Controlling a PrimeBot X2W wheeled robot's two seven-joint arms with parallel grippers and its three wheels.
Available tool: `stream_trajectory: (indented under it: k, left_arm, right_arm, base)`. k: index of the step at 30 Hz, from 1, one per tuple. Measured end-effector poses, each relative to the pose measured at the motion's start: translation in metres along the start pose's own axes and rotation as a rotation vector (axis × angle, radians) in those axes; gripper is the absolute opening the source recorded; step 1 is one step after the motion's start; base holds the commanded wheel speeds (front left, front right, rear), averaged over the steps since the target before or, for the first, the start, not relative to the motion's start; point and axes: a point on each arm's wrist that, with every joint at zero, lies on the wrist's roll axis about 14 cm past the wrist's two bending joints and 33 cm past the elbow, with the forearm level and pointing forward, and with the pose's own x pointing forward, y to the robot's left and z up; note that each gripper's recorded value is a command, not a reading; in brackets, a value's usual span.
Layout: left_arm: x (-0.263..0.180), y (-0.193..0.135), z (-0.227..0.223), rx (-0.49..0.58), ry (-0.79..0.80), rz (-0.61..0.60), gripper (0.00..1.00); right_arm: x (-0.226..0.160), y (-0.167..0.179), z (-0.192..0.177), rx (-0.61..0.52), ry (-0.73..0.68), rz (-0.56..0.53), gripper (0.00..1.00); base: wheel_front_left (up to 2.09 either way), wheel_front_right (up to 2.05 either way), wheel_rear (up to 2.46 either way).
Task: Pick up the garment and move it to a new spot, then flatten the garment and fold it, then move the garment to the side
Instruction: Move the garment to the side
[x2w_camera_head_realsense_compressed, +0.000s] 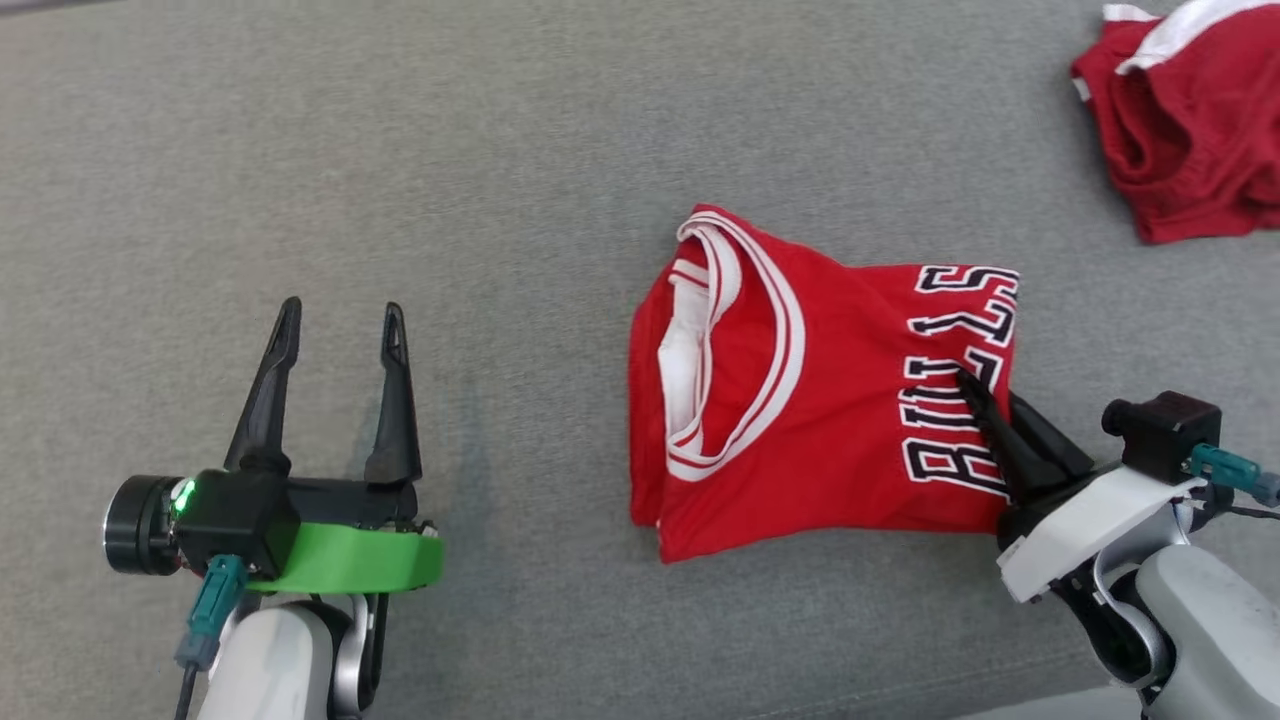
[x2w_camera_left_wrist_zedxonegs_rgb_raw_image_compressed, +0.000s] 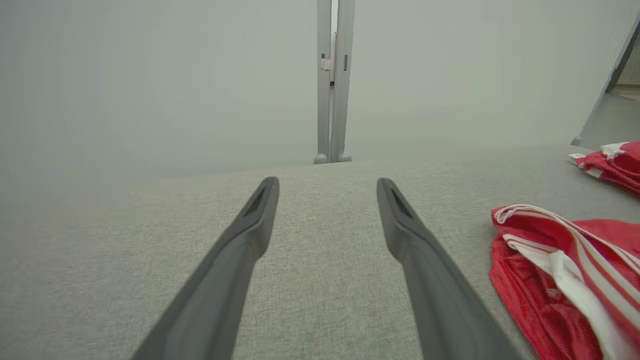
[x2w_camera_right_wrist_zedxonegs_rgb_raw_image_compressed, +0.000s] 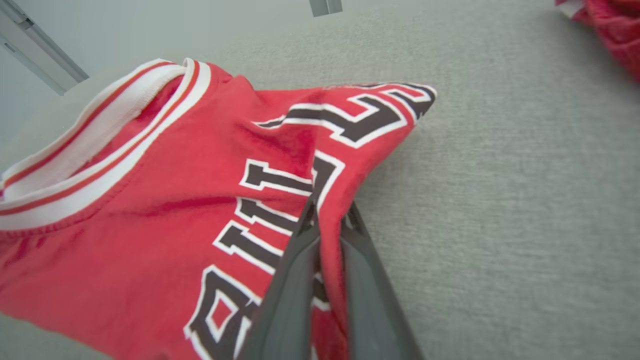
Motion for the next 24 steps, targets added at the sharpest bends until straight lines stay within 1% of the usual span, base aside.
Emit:
stream_trajectory:
  k: [3, 5, 8, 10, 12, 15, 19, 22, 24]
  left_arm:
    - [0.012, -0.026, -0.002, -0.014, -0.001, -0.085, 1.00]
    - [0.021, -0.039, 0.000, -0.020, -0.013, -0.128, 1.00]
    - [0.034, -0.060, 0.002, -0.028, -0.030, -0.192, 1.00]
    - [0.042, -0.072, 0.003, -0.035, -0.041, -0.230, 1.00]
    - [0.049, -0.078, 0.001, -0.034, -0.044, -0.254, 1.00]
    - [0.059, -0.090, -0.002, -0.043, -0.053, -0.296, 1.00]
    - [0.073, -0.098, -0.007, -0.041, -0.069, -0.335, 1.00]
    - [0.082, -0.098, -0.015, -0.030, -0.071, -0.351, 1.00]
    - [0.086, -0.094, -0.022, -0.024, -0.067, -0.351, 1.00]
  right_arm:
    - [-0.019, -0.025, 0.009, -0.007, -0.024, -0.081, 0.00]
    - [-0.026, -0.037, 0.019, -0.018, -0.048, -0.116, 0.00]
    - [-0.029, -0.056, 0.045, -0.058, -0.106, -0.161, 0.00]
    - [-0.022, -0.067, 0.068, -0.099, -0.148, -0.176, 0.00]
    - [-0.011, -0.076, 0.092, -0.121, -0.198, -0.188, 0.00]
    - [0.002, -0.100, 0.124, -0.160, -0.248, -0.233, 0.00]
    - [0.005, -0.153, 0.160, -0.192, -0.295, -0.359, 0.00]
    - [0.005, -0.189, 0.175, -0.204, -0.312, -0.452, 0.00]
    - [0.004, -0.212, 0.175, -0.215, -0.299, -0.509, 0.00]
  base:
    - [0.00, 0.00, 0.00]
    - [0.00, 0.00, 0.00]
    - [0.00, 0.00, 0.00]
    - [0.00, 0.00, 0.00]
    - [0.00, 0.00, 0.00]
    - [0.00, 0.00, 0.00]
    - [0.00, 0.00, 0.00]
    - [0.00, 0.00, 0.00]
    - [0.00, 0.00, 0.00]
